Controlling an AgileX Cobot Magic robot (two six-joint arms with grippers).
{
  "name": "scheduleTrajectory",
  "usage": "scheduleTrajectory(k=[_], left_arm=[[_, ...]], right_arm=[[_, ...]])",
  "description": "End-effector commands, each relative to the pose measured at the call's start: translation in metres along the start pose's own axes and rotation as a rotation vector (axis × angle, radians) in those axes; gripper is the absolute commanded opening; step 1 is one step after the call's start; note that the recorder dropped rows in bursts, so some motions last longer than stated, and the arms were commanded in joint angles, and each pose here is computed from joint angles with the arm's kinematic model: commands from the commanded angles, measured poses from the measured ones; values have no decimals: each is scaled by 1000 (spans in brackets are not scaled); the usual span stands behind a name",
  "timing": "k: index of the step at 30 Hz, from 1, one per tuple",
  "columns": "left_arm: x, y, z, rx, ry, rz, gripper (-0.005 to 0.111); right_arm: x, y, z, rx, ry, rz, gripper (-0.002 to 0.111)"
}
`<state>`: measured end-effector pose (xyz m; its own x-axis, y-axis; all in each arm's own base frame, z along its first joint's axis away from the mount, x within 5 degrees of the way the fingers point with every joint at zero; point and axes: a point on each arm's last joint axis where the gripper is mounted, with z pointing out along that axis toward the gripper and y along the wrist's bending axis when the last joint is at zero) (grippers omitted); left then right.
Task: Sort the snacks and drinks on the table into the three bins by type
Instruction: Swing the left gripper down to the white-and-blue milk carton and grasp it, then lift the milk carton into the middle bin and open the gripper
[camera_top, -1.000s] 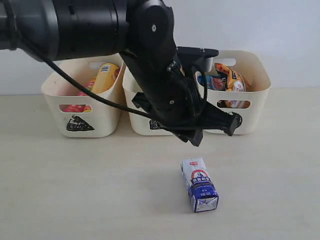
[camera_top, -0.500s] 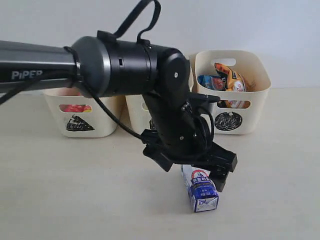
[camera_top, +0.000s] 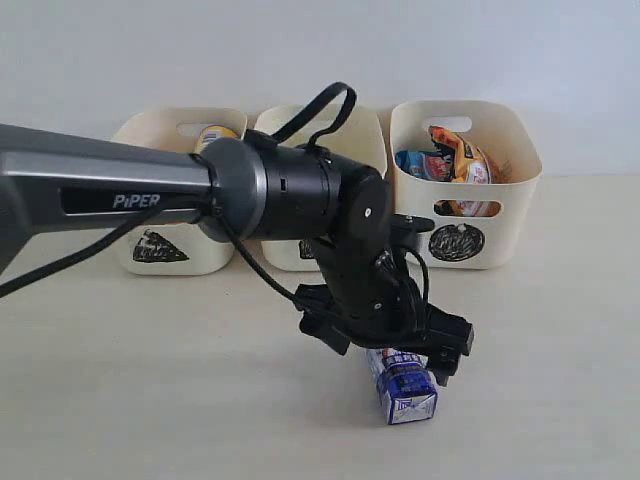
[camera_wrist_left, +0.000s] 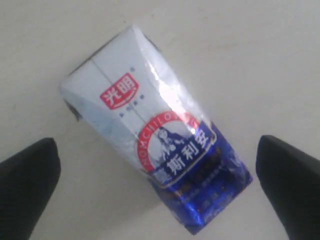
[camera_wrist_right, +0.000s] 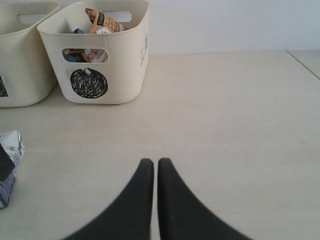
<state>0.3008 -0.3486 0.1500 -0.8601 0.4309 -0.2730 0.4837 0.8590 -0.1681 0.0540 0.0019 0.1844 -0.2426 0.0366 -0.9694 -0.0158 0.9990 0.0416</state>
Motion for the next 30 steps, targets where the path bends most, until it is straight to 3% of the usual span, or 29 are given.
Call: scheduleTrajectory(k=[1, 7, 10, 13, 16, 20, 26, 30], left_arm=[[-1, 0, 11, 2, -30, -21, 104], [0, 2, 19, -18, -25, -9, 104], [-1, 4, 19, -34, -26, 5, 97], [0, 5, 19, -51, -16, 10, 77], [3, 7, 19, -70, 14, 15, 49], [7, 8, 18, -85, 58, 51, 4], [7, 8, 16, -86, 65, 90, 4], [1, 5, -5, -78, 27, 151, 4]], right_arm=[[1, 0, 0, 3, -3, 2, 0], [1, 0, 0, 3, -3, 2, 0], [1, 0, 0, 3, -3, 2, 0], [1, 0, 0, 3, -3, 2, 0], [1, 0, 0, 3, -3, 2, 0], [1, 0, 0, 3, -3, 2, 0], [1, 0, 0, 3, -3, 2, 0], [1, 0, 0, 3, -3, 2, 0]])
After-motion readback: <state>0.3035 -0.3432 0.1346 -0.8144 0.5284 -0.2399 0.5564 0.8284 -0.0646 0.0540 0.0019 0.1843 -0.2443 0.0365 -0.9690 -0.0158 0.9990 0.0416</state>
